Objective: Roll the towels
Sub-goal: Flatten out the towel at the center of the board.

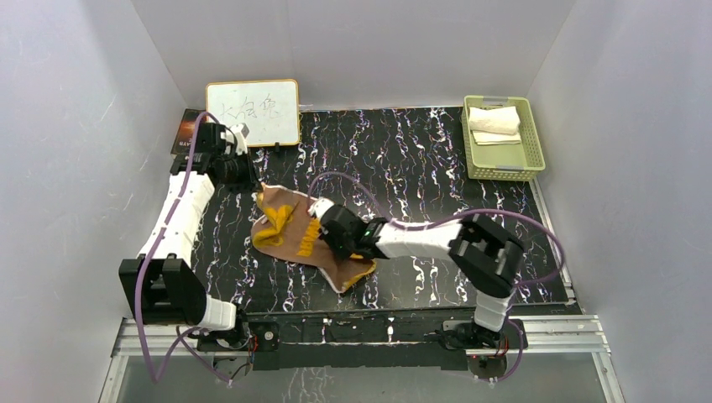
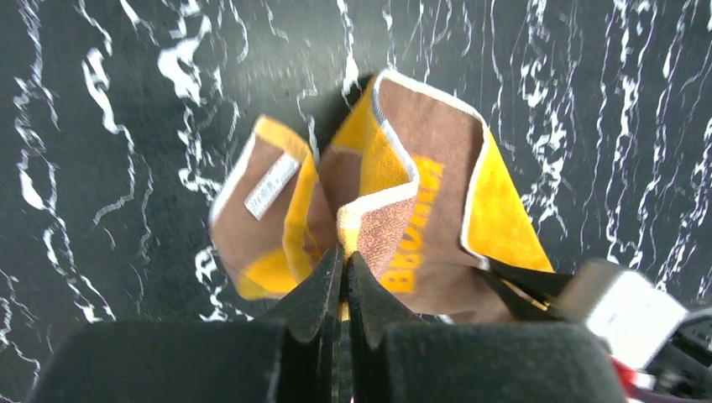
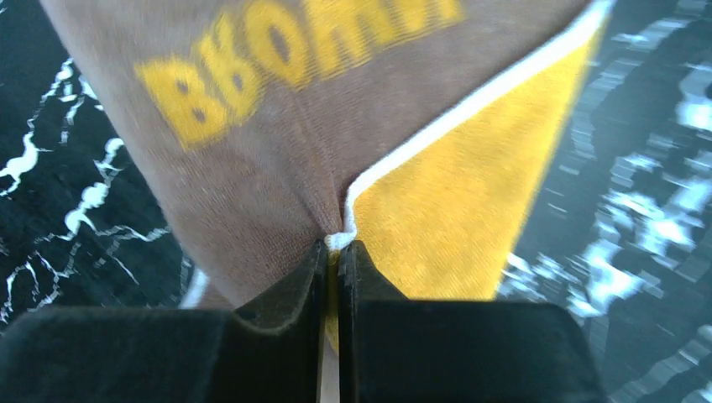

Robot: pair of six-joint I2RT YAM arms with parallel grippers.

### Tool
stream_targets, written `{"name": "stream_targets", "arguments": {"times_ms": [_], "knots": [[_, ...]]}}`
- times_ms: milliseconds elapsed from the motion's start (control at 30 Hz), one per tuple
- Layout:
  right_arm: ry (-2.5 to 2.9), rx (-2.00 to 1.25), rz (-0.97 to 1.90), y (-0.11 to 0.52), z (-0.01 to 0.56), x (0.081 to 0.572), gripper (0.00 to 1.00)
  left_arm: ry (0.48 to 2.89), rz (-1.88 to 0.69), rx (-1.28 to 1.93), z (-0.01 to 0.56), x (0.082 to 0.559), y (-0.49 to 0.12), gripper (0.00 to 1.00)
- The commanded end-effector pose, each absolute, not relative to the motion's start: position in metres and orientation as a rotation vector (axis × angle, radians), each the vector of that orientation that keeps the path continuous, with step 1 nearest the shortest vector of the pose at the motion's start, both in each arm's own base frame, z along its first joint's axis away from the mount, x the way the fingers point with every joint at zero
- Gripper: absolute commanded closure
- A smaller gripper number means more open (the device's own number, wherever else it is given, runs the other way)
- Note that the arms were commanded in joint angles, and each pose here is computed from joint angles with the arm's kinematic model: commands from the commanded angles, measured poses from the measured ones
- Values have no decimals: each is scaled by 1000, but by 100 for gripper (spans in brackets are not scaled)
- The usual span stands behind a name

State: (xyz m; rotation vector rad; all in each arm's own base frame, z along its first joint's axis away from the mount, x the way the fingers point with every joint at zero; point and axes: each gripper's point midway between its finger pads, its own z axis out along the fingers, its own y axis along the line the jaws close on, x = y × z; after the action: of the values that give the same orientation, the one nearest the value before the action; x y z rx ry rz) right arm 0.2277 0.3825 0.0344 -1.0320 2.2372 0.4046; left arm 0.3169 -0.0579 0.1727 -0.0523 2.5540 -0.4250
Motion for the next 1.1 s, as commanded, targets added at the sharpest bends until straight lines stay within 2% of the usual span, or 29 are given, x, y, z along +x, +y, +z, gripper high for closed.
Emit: {"name": "stream_targets", "arguments": {"times_ms": [0,167,233,367,467,600,700,900,1067], "knots": [[2102,-816,430,353,138,269,100,2485,-425,-80,207,344,-53,100],[1911,-631,460,301,257,303,97,2404,-348,-78,255,376,-36,100],[1847,-560,486,277,299,310,100,2378,-313,-93,275,386,-26,100],[1730,-437,481,232,363,314,100,2276,-257,-148,327,393,-6,100],[1656,-423,483,216,391,300,100,2176,-212,-190,366,381,5,100],[1610,-477,596,215,402,266,100,1946,-242,-211,413,344,-2,100],[1615,-505,677,211,391,239,99,1825,-311,-209,421,306,-15,100],[1782,-578,670,211,328,228,95,2047,-302,-187,352,280,-18,100],[1779,-553,624,207,331,236,87,2123,-92,-228,330,280,12,100]]}}
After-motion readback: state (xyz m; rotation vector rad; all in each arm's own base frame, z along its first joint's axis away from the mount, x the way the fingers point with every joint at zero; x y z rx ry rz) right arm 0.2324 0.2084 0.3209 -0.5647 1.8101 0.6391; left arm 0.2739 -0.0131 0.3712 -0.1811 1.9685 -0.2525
